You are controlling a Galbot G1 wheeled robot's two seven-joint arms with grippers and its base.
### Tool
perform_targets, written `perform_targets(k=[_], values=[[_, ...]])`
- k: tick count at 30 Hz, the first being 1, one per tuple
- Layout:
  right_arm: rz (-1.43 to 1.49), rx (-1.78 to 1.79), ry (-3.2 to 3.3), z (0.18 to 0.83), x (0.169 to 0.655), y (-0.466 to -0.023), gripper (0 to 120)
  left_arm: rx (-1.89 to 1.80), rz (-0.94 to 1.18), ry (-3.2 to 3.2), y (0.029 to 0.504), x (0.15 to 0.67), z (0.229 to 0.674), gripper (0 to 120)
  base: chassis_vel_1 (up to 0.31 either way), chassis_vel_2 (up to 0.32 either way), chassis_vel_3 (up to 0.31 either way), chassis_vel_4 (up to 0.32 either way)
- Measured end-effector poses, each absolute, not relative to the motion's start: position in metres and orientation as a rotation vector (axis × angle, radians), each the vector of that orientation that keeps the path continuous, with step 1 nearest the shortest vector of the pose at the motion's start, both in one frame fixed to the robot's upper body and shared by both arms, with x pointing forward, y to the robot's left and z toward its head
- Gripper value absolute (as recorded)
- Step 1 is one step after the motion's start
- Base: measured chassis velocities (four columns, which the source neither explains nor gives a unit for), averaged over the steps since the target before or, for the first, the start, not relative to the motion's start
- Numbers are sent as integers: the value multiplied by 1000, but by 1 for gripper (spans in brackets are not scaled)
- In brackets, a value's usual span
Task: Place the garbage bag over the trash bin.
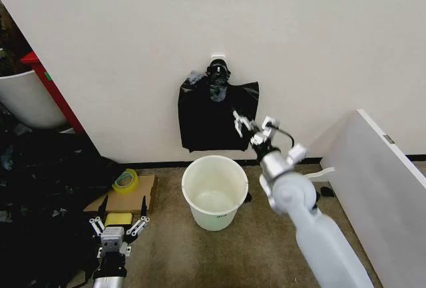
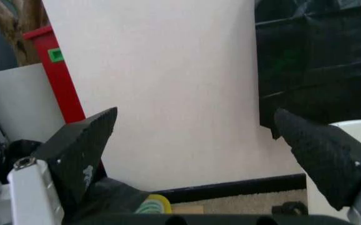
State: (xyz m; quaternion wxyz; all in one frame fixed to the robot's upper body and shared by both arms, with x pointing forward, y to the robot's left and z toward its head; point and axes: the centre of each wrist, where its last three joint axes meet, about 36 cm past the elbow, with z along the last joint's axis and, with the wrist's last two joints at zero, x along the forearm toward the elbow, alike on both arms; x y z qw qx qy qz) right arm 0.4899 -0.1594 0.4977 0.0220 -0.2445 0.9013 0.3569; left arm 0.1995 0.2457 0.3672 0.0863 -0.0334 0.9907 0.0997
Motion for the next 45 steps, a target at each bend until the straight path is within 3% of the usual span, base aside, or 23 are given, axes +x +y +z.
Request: perform_targets(k=[5, 7, 10, 27, 36, 45], values=[[1099, -771, 2809, 494, 519, -150, 78, -116, 302, 2952, 247, 198, 369, 99, 0, 0, 0, 0], [1102, -771, 2813, 492, 522, -149, 75, -121, 301, 2952, 247, 198, 369, 99, 0, 0, 0, 0], [1104, -773, 2813, 489, 532, -146, 58, -129, 298, 2952, 247, 198, 368, 99, 0, 0, 0, 0], [1186, -846, 2732, 489, 534, -136, 0, -180, 281, 2971, 247, 202, 369, 99, 0, 0, 0, 0], [1115, -845, 2754, 482, 517, -143, 0, -179, 280, 2970, 246, 202, 368, 99, 0, 0, 0, 0], [742, -918, 2858, 438, 426, -161, 0, -161, 275, 2971, 240, 205, 364, 99, 0, 0, 0, 0]])
